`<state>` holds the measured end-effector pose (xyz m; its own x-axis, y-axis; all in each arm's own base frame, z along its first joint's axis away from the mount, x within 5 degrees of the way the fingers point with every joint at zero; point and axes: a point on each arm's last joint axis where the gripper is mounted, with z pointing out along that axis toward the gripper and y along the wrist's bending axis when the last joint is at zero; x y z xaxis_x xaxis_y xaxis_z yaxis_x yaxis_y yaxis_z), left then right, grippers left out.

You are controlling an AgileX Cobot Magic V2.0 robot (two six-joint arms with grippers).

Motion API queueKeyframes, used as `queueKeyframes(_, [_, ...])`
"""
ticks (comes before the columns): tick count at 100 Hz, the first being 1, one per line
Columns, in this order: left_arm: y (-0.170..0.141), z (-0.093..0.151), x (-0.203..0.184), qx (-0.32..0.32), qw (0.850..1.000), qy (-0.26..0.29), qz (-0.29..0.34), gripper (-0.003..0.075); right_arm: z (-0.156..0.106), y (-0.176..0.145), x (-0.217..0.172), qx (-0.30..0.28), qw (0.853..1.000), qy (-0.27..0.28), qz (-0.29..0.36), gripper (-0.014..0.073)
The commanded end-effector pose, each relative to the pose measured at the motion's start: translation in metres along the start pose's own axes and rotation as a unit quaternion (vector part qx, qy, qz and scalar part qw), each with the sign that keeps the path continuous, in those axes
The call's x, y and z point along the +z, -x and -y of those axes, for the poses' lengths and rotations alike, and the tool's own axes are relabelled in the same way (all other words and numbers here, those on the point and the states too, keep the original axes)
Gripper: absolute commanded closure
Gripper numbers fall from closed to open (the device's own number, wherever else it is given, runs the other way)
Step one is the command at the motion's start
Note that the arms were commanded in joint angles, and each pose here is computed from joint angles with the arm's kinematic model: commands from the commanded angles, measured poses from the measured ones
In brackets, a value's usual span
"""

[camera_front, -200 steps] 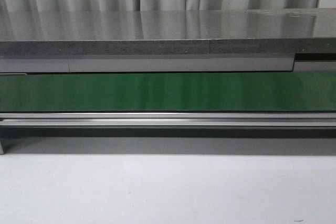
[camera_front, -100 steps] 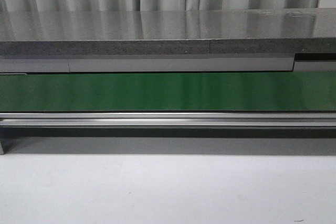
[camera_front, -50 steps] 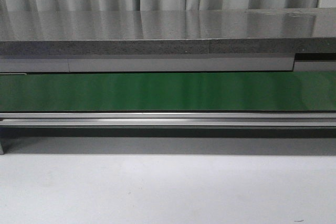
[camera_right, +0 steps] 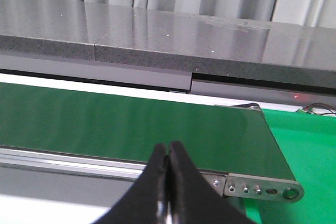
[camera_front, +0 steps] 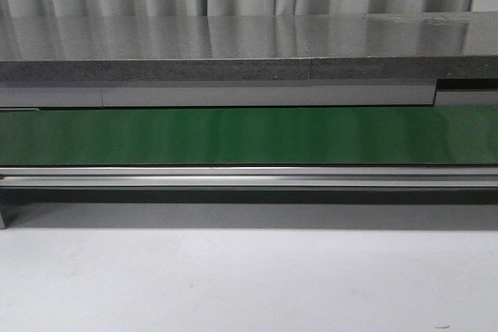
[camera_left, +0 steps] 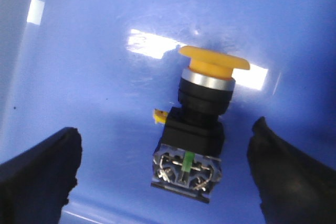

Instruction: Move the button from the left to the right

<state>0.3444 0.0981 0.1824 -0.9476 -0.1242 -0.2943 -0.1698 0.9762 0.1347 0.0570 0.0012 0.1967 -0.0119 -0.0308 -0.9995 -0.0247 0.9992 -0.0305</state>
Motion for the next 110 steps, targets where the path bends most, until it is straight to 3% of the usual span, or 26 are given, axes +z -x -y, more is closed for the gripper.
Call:
queueKeyframes(1, [0.012, -0.005, -0.012, -0.008, 0.999, 0.005, 0.042, 0.0130, 0.000, 0.008, -0.002, -0.006, 0.999, -0.001, 0.051, 0.0662])
queueKeyframes(29, [0.010, -0.005, 0.010, -0.019, 1.000, -0.005, 0.020, 0.0132, 0.000, 0.008, -0.002, -0.006, 0.999, -0.001, 0.051, 0.0662])
queueKeyframes(36, [0.010, -0.004, 0.011, -0.019, 1.000, -0.005, 0.018, 0.0168, 0.000, 0.008, -0.002, -0.006, 0.999, -0.001, 0.051, 0.0662])
queueKeyframes(46, [0.010, -0.004, 0.011, -0.021, 1.000, -0.007, 0.018, 0.0307, 0.000, 0.008, -0.002, -0.006, 0.999, -0.001, 0.051, 0.0662])
queueKeyframes(58, [0.009, -0.004, 0.011, -0.022, 1.000, -0.008, 0.015, 0.0545, 0.000, 0.008, -0.002, -0.006, 0.999, -0.001, 0.051, 0.0662])
queueKeyframes(69, [0.010, -0.004, 0.006, -0.026, 0.999, -0.010, 0.022, 0.0717, 0.000, 0.008, -0.002, -0.006, 0.999, -0.001, 0.051, 0.0662])
queueKeyframes(110, [0.013, 0.001, -0.074, -0.063, 0.990, -0.041, 0.120, 0.0715, 0.000, 0.008, -0.002, -0.006, 0.999, -0.001, 0.051, 0.0662])
